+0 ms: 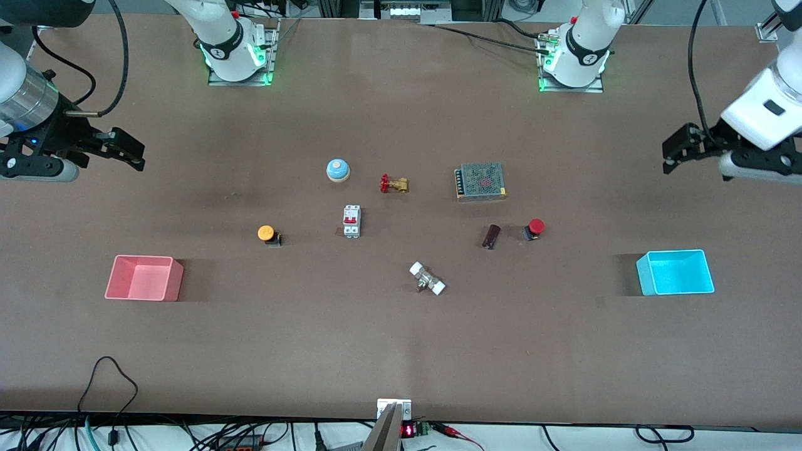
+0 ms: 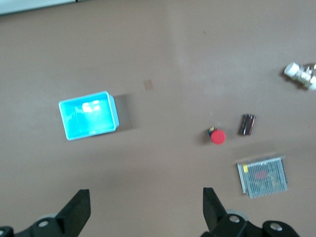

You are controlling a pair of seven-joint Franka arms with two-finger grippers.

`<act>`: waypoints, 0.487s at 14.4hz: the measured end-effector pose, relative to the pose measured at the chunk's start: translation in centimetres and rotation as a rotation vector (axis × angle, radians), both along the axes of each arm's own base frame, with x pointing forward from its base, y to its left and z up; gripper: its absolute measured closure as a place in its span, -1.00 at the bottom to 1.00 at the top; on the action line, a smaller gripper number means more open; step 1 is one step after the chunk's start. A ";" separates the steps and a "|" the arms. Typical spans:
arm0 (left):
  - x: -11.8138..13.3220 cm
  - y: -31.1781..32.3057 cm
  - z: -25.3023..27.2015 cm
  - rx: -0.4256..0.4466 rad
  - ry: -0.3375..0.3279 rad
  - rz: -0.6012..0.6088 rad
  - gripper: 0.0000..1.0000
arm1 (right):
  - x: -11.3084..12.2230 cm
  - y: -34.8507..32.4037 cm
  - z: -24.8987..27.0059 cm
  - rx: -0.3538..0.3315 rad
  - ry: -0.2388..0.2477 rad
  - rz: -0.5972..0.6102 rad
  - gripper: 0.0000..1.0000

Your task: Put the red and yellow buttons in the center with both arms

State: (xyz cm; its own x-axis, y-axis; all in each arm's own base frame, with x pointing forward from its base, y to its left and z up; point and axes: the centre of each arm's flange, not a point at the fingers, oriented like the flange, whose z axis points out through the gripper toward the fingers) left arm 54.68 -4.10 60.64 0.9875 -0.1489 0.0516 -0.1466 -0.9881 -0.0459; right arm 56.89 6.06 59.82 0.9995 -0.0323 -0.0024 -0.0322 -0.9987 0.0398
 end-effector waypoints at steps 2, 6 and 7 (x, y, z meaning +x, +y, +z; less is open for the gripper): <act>-0.9 -0.1 0.2 0.002 0.001 -0.002 -1.00 | 0.0 0.2 0.0 0.017 0.002 -0.001 -1.00; -1.1 0.1 0.4 0.005 0.068 0.004 -1.00 | 0.1 0.1 -0.3 0.028 0.007 -0.005 -1.00; -0.8 0.1 0.3 0.005 0.072 0.004 -1.00 | 0.2 0.1 -0.3 0.028 0.009 -0.005 -1.00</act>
State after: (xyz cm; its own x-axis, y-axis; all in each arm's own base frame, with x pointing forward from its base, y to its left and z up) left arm 53.85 -3.95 60.97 0.9893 -0.1446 -0.0202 -0.1454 -0.9886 -0.0405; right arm 57.05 6.17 59.48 0.9992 -0.0370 -0.0121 -0.0369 -0.9992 0.0122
